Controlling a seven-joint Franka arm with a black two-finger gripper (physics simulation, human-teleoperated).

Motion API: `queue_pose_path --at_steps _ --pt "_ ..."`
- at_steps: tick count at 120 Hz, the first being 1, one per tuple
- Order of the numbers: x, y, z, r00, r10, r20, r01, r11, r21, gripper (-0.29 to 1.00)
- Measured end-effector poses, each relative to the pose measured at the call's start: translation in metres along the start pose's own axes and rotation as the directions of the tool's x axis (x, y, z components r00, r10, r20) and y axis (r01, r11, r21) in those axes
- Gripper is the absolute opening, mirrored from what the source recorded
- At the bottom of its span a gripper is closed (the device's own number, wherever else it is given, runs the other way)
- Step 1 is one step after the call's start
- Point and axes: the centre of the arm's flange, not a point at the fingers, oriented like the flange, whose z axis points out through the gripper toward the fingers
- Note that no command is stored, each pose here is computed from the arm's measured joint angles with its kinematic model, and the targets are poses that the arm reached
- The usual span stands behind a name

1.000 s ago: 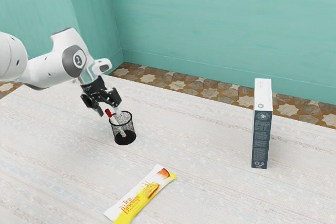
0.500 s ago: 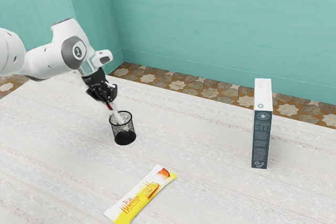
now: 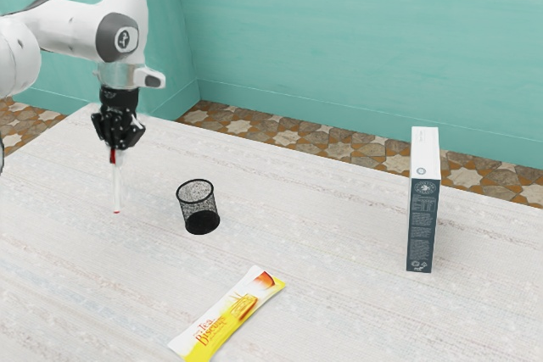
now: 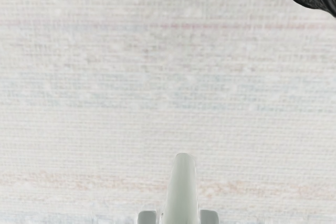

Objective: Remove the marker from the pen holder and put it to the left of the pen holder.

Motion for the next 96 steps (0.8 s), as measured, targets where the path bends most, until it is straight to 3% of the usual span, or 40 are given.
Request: queue_pose_path --at_steps 19,37,89,96 --pt "0.045 -0.017 0.069 0.947 -0.083 0.31 0.058 0.994 0.089 -0.08" --pt "0.051 -0.023 0.104 0.876 -0.133 0.464 0.088 0.989 0.117 -0.08" --pt "0.069 -0.035 0.109 0.867 -0.181 0.464 0.134 0.982 0.133 -0.08" --pt "0.071 -0.033 0.109 0.872 -0.179 0.456 0.133 0.982 0.131 0.05"
